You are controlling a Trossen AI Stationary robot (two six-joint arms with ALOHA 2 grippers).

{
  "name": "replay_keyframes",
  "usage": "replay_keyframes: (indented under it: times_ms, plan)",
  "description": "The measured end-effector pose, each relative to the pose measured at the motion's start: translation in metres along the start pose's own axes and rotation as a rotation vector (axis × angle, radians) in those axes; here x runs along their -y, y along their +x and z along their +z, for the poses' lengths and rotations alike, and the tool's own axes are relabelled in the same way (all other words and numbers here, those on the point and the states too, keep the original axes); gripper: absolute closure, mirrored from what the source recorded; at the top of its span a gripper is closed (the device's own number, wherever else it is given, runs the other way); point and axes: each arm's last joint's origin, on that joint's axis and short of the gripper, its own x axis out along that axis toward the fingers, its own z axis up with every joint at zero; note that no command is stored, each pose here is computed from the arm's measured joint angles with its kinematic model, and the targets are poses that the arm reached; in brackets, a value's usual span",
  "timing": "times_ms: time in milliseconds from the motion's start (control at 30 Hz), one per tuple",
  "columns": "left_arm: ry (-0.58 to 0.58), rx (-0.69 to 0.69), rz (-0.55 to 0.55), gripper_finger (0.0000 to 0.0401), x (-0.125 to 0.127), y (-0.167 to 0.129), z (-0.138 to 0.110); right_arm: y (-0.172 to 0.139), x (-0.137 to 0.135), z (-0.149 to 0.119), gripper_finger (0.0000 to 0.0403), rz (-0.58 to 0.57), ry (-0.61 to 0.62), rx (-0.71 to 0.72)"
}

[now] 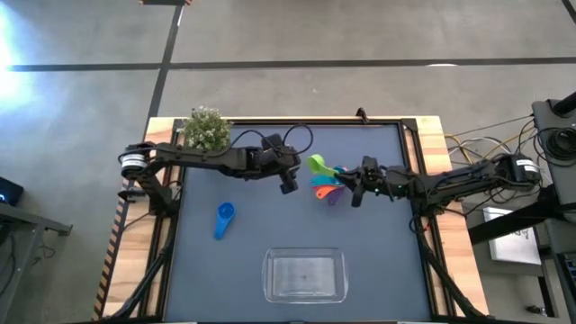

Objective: Nest measuring cups in basket
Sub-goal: Stack the green measuring cup on the light blue measuring cup

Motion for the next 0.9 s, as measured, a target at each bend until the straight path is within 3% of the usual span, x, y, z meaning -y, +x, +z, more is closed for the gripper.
replay_keyframes:
  times_ms: [133, 267, 600, 900]
  plan:
    - [-0.022, 0.035, -0.009, 0.0208, 0.004, -0.001, -0.01, -0.007, -0.001, 0.01, 0.0395, 0.005, 0.052, 0.047]
    - [-0.057, 0.175, -0.071, 0.0217, 0.009, -0.009, -0.027, -0.018, 0.0, 0.019, 0.0395, 0.002, 0.128, 0.152]
    - [-0.188, 0.424, -0.094, 0.023, -0.002, -0.034, -0.085, -0.041, 0.019, -0.014, 0.0395, 0.016, 0.408, 0.159]
    - [-0.208, 0.475, -0.093, 0.0231, -0.008, -0.048, -0.09, -0.04, 0.019, -0.018, 0.0395, 0.012, 0.463, 0.124]
